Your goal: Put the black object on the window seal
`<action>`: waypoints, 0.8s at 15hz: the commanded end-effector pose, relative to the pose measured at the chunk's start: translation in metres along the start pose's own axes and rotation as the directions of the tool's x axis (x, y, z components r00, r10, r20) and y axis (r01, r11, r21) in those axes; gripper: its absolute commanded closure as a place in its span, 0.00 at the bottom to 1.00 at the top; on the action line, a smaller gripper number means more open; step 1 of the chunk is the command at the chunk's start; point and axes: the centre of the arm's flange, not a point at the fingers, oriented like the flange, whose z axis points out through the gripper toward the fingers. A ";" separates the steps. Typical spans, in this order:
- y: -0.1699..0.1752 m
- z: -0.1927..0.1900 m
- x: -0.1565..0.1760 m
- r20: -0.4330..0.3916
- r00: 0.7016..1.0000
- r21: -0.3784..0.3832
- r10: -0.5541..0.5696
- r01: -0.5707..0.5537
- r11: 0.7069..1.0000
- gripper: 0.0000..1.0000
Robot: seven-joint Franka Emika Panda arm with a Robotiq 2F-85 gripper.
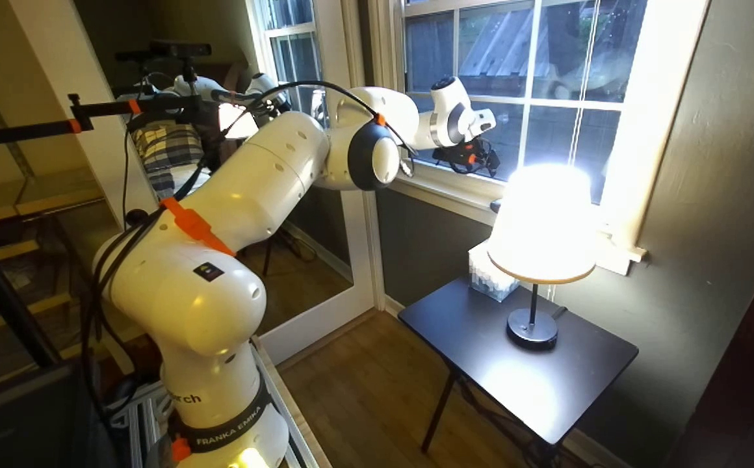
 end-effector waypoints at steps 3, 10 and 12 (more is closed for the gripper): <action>-0.033 -0.028 -0.016 0.280 0.956 0.092 -0.093 0.070 0.993 0.00; -0.055 -0.034 -0.070 0.568 0.806 0.204 -0.166 0.057 0.977 0.00; -0.060 -0.029 -0.063 0.534 0.831 0.185 -0.157 0.066 0.981 0.00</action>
